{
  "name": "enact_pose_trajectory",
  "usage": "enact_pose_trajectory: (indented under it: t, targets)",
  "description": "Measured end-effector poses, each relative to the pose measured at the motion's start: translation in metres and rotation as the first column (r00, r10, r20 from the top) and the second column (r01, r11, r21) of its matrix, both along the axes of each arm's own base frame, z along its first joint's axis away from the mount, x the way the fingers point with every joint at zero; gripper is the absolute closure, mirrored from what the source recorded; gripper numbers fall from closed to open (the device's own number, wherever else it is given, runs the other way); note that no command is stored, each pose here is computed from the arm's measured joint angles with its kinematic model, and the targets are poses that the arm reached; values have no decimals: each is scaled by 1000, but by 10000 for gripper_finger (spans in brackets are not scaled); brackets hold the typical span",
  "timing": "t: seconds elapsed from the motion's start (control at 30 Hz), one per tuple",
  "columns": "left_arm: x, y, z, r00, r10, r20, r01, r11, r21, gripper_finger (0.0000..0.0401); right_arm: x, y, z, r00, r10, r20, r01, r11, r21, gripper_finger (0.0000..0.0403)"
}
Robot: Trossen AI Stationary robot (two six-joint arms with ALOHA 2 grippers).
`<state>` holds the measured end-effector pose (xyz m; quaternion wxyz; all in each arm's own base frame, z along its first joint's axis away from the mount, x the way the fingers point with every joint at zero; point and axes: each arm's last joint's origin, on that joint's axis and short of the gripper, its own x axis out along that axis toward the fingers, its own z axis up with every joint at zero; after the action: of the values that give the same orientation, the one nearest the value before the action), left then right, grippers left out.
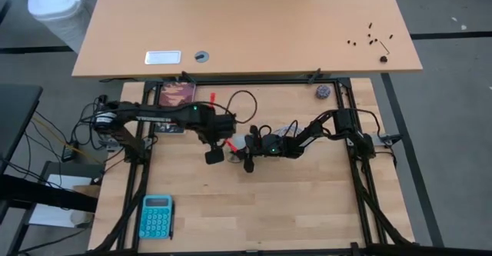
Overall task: Screw lightbulb
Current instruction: Insert the lightbulb into the desk lamp
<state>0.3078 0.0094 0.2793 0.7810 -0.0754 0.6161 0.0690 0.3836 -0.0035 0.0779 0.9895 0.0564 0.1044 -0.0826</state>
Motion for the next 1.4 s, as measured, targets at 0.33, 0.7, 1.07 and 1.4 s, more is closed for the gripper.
enact_pose_trajectory:
  t: [0.33,0.7,1.07,1.4]
  targets:
    - [24,-10,-9,993,-22,115,15,998,58,4,0,0,0,1000,0,0,0,1000,0,217]
    - [39,-8,-25,993,-36,116,23,994,109,4,0,0,0,1000,0,1,0,1000,0,217]
    - [47,-6,-26,973,-182,138,149,964,219,6,0,0,0,1000,0,4,0,1000,1,217]
    - [56,3,-39,973,-187,133,157,965,209,6,0,0,1,1000,-1,8,1,1000,7,217]
